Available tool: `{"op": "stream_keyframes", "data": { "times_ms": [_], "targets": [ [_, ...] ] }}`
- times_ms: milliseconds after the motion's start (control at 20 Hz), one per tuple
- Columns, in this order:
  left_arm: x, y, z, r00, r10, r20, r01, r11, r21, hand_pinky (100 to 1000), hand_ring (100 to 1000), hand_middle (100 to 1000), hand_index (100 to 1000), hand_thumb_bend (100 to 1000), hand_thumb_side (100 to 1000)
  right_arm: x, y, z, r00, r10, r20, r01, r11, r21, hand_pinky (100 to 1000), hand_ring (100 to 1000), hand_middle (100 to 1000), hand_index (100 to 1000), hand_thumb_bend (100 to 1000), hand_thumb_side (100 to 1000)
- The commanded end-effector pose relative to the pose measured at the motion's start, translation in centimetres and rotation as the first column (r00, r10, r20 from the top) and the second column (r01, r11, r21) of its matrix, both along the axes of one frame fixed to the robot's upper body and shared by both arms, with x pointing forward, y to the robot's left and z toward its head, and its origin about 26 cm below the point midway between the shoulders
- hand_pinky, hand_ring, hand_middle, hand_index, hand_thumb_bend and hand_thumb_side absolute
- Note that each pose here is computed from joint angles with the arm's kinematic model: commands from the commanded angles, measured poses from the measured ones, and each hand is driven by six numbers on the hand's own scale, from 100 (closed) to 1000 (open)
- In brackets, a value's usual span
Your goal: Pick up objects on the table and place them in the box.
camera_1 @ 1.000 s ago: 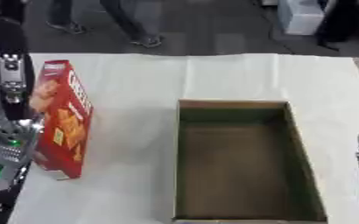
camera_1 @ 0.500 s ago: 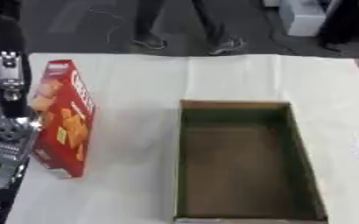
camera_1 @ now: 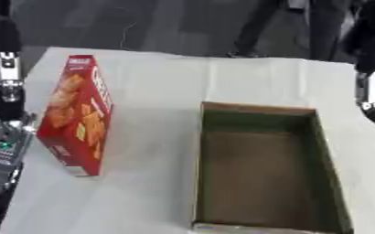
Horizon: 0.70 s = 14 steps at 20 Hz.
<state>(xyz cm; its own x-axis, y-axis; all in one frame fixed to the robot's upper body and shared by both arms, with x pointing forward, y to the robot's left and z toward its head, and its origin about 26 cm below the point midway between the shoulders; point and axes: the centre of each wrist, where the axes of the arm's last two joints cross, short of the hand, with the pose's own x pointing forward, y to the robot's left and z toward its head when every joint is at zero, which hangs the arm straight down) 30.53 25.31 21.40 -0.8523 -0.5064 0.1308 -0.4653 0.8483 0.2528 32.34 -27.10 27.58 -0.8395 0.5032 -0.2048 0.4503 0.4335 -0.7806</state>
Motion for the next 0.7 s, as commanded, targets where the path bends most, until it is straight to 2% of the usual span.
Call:
{"op": "stream_keyframes", "data": {
  "times_ms": [50, 100, 150, 250, 400, 450, 650, 700],
  "targets": [
    [-0.2, 0.4, 0.6, 1.000, 0.016, 0.024, -0.017, 1.000, 0.017, 845, 765, 803, 921, 100, 918, 0.7, -1.4, 2.1, 0.998, -0.054, -0.011, 0.051, 0.977, -0.207, 560, 709, 634, 169, 101, 427],
    [-0.3, 0.5, 0.5, 1.000, 0.016, 0.022, -0.016, 1.000, 0.016, 846, 767, 804, 921, 100, 924, 1.0, -1.5, 2.6, 0.998, -0.063, -0.016, 0.057, 0.965, -0.257, 555, 703, 628, 179, 100, 433],
    [-0.3, 0.5, 0.4, 1.000, 0.015, 0.018, -0.015, 1.000, 0.014, 842, 759, 799, 919, 100, 869, 1.3, -1.6, 3.1, 0.998, -0.068, -0.017, 0.060, 0.951, -0.304, 609, 758, 679, 100, 129, 398],
    [-0.3, 0.6, 0.3, 1.000, 0.013, 0.008, -0.013, 1.000, 0.012, 839, 755, 795, 918, 100, 876, 2.0, -1.4, 4.1, 0.997, -0.078, -0.008, 0.068, 0.915, -0.397, 669, 817, 760, 100, 175, 368],
    [-0.4, 0.6, 0.1, 1.000, 0.008, 0.000, -0.008, 1.000, 0.011, 836, 751, 791, 915, 100, 879, 3.2, -0.8, 5.6, 0.996, -0.083, 0.021, 0.082, 0.842, -0.533, 706, 854, 827, 100, 264, 304],
    [-0.4, 0.6, 0.1, 1.000, 0.006, -0.002, -0.006, 1.000, 0.014, 834, 749, 790, 914, 100, 820, 3.6, -0.6, 6.0, 0.996, -0.083, 0.027, 0.084, 0.821, -0.565, 727, 874, 868, 100, 303, 274],
    [-0.4, 0.7, 0.2, 1.000, 0.001, -0.008, -0.001, 0.999, 0.041, 832, 747, 788, 913, 149, 765, 5.2, 0.5, 7.5, 0.994, -0.084, 0.067, 0.108, 0.719, -0.687, 796, 945, 1000, 100, 357, 257],
    [-0.4, 0.7, 0.2, 1.000, 0.001, -0.008, 0.000, 0.999, 0.045, 831, 746, 788, 913, 157, 761, 5.7, 0.8, 7.8, 0.993, -0.087, 0.080, 0.118, 0.692, -0.712, 810, 956, 1000, 100, 362, 249]
  ]
}}
